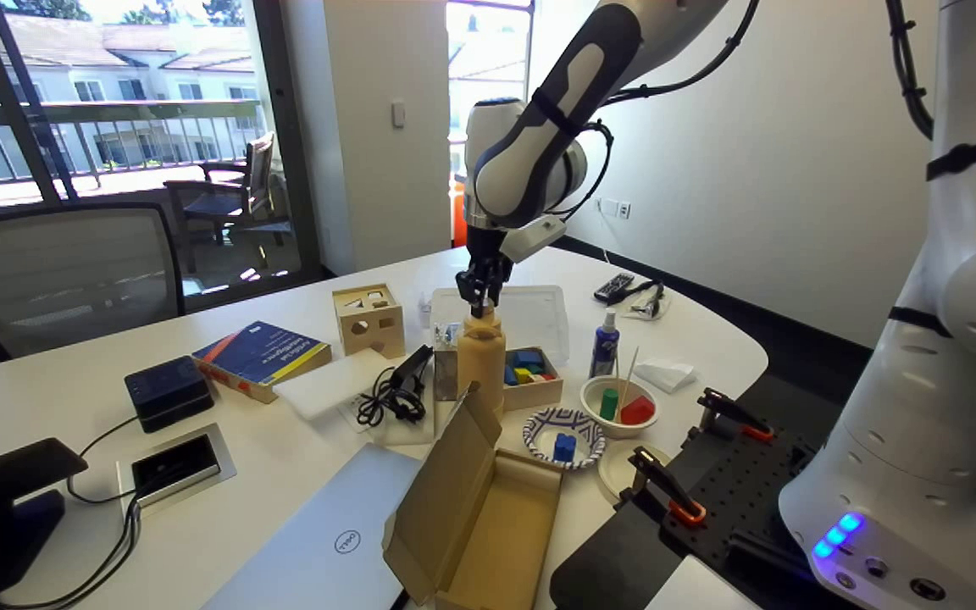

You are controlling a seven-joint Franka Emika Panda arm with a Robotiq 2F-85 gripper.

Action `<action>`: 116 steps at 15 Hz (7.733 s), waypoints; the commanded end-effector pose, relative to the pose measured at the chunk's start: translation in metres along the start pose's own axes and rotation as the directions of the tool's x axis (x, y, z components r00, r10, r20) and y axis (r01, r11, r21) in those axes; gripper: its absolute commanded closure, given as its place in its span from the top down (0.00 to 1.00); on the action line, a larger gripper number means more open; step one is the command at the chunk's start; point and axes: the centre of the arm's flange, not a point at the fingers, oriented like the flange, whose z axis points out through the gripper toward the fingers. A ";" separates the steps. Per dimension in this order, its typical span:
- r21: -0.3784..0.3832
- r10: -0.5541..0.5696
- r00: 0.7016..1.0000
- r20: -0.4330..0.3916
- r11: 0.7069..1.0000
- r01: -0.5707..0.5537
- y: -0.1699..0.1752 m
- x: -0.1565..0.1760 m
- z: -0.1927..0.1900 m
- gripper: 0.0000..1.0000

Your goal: Open the lid of the beige bottle

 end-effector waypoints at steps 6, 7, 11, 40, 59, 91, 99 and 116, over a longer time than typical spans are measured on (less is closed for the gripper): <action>0.047 -0.157 0.985 0.074 0.987 0.154 0.012 0.012 0.016 0.21; 0.050 -0.174 0.982 0.078 0.984 0.171 0.013 0.013 0.017 0.21; 0.063 -0.258 0.961 0.101 0.966 0.253 0.014 0.017 0.019 0.21; 0.245 -0.692 0.692 0.206 0.721 0.648 0.020 0.045 0.032 0.21; 0.259 -0.871 0.453 0.188 0.489 0.833 0.014 0.050 0.042 0.21; 0.199 -0.923 0.361 0.132 0.382 0.903 -0.009 0.027 0.008 0.21; 0.129 -0.922 0.373 0.109 0.385 0.914 -0.015 0.013 -0.004 0.21; 0.012 -0.904 0.425 0.049 0.426 0.905 -0.013 -0.013 -0.026 0.21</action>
